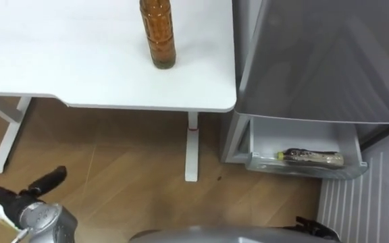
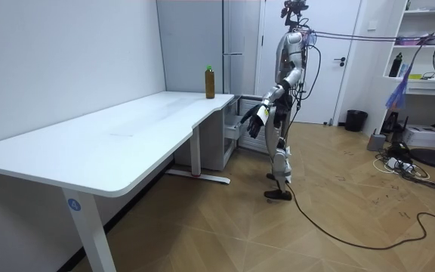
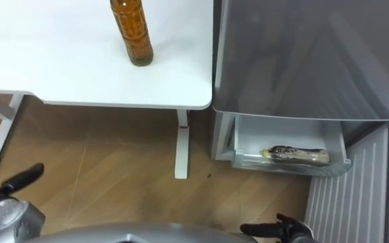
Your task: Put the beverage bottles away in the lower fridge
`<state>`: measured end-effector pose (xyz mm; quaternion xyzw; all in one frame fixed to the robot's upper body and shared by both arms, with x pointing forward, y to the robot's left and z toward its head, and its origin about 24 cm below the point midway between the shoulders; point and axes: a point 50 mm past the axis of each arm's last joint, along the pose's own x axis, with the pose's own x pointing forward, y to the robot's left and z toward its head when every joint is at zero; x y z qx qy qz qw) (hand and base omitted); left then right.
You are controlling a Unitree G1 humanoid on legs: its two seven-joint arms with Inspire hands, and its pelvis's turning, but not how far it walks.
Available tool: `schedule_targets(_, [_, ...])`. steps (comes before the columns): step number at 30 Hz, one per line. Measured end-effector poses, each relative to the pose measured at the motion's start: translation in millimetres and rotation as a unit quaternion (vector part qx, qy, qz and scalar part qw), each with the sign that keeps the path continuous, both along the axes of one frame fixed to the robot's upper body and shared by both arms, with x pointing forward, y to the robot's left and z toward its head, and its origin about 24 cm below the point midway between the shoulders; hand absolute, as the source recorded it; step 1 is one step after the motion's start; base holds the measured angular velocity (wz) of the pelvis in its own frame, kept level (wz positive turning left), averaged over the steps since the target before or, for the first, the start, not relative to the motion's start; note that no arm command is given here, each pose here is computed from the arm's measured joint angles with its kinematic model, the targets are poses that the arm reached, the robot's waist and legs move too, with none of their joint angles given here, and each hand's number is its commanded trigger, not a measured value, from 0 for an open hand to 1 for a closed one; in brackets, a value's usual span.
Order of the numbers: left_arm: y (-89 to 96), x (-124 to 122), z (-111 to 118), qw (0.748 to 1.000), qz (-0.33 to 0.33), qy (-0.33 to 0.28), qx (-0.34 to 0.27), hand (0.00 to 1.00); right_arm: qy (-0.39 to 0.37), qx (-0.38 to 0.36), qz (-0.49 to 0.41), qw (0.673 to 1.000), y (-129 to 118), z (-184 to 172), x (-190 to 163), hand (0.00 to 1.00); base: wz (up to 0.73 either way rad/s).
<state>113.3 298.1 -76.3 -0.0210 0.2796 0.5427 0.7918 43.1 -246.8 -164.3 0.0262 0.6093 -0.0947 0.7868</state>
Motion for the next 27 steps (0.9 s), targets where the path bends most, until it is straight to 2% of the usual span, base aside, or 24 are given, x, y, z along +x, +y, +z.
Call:
schedule_targets(2, [0.7, 10.0, 12.9, 0.999, -0.001, -0.032, 0.017, 0.0, -0.003, 0.0, 0.001, 1.0, 0.1, 0.4, -0.9, 0.0, 0.0])
schedule_targets(5, [0.5, 33.9, 50.7, 0.99, -0.039, -0.105, 0.089, 0.0, -0.009, 0.002, 0.01, 1.0, 0.3, 0.9, -0.1, 0.0, 0.0])
schedule_targets(6, [0.1, 37.6, 56.7, 0.987, -0.046, -0.117, 0.1, 0.0, -0.01, 0.003, 0.01, 1.0, 0.4, 0.8, -0.6, 0.0, 0.0])
schedule_targets(11, [-9.5, 60.8, 119.1, 0.95, -0.098, -0.234, 0.18, 0.0, -0.013, 0.005, 0.009, 1.0, -0.2, 0.9, -1.5, 0.0, 0.0])
schedule_targets(13, [-11.5, 64.8, 130.5, 0.941, -0.112, -0.256, 0.191, 0.0, -0.012, 0.004, 0.008, 1.0, -0.7, 1.0, -2.2, 0.0, 0.0])
schedule_targets(20, [-23.1, 75.1, 143.8, 0.925, -0.155, -0.289, 0.192, 0.0, -0.017, 0.006, 0.01, 1.0, -1.4, 1.4, 0.1, 0.0, 0.0])
schedule_targets(27, [-39.9, 86.7, 151.9, 0.902, -0.235, -0.317, 0.174, 0.0, -0.025, 0.009, 0.009, 1.0, 1.1, 0.9, 5.3, 0.0, 0.0])
